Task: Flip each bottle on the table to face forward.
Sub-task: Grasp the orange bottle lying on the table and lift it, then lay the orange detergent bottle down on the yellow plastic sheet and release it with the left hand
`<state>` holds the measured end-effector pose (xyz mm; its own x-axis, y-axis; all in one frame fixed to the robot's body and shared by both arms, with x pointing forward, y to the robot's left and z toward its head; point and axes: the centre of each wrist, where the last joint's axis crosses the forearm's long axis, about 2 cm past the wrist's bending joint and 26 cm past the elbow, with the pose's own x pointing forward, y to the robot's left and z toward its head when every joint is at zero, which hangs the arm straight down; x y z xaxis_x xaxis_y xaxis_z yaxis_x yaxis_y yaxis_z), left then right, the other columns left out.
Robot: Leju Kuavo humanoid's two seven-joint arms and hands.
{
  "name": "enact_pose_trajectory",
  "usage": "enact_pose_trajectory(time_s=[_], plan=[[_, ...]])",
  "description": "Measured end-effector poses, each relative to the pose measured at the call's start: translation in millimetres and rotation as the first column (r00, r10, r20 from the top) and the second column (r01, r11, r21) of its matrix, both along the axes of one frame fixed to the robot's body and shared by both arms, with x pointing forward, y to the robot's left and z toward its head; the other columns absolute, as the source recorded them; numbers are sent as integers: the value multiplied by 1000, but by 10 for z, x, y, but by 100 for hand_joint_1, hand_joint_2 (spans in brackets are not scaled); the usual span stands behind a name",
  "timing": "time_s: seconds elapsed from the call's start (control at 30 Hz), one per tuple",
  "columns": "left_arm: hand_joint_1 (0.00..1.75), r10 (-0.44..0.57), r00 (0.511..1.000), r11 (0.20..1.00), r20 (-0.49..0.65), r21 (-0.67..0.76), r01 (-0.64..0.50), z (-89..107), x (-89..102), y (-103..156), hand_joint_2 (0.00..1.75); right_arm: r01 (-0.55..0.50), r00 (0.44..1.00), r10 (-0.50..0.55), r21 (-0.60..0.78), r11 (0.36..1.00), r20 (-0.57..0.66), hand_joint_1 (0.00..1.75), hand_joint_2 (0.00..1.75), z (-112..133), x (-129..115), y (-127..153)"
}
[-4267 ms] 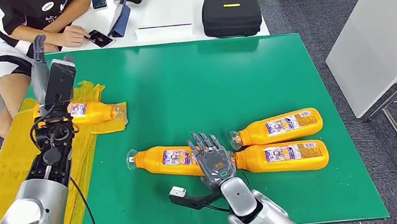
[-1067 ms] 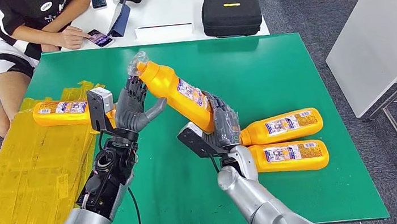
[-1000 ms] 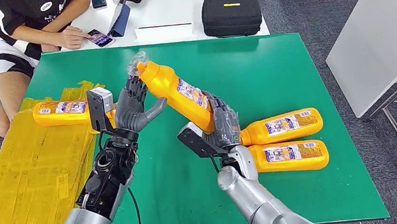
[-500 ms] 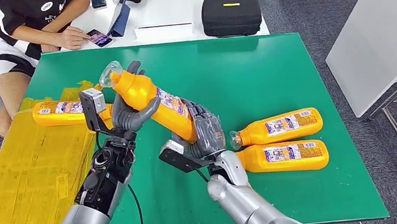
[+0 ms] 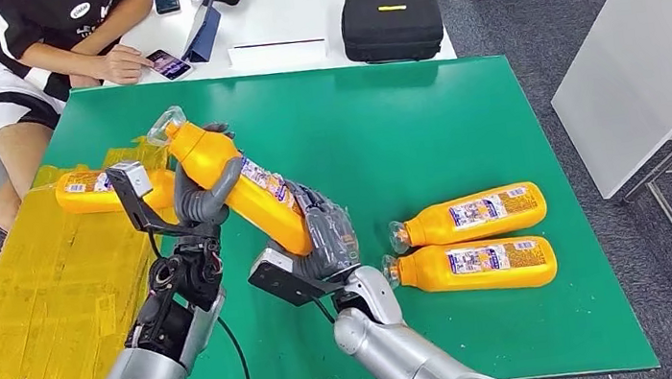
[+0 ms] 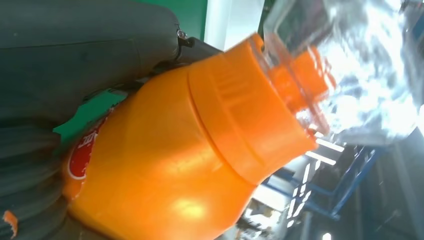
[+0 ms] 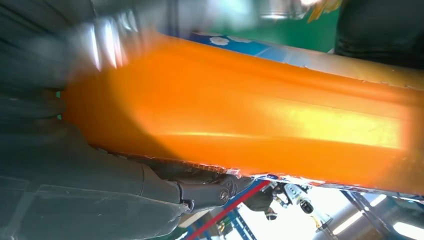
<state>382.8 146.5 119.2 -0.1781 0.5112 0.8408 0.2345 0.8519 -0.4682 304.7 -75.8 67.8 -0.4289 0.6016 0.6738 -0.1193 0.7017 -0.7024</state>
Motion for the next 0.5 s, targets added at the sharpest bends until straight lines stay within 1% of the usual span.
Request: enact_pose_trajectory(time_s=[0.2,0.23,0.33,0.37,0.43,0.5], plan=[[175,38,999,999,-21,-38,-39,-25,-22,15,175,-17,1000,17,20,1000,3,175,175,-34,-13,-12],[175,41,999,998,-23,-41,-42,-29,-26,17,175,-19,1000,19,20,1000,3,131,175,-38,-16,-13],[175,54,998,997,-25,-46,-55,-30,-25,24,175,-26,1000,25,28,999,7,0,44,-56,-28,-23],[175,68,997,997,-23,-43,-69,-23,-20,31,175,-31,999,31,39,999,12,0,0,-71,-41,-30],[175,128,992,992,2,-3,-128,10,5,62,175,-35,999,33,81,996,19,0,0,-119,-86,-56],[175,205,977,976,52,67,-208,68,45,123,175,-18,1000,16,133,991,15,0,0,-168,-130,-99]])
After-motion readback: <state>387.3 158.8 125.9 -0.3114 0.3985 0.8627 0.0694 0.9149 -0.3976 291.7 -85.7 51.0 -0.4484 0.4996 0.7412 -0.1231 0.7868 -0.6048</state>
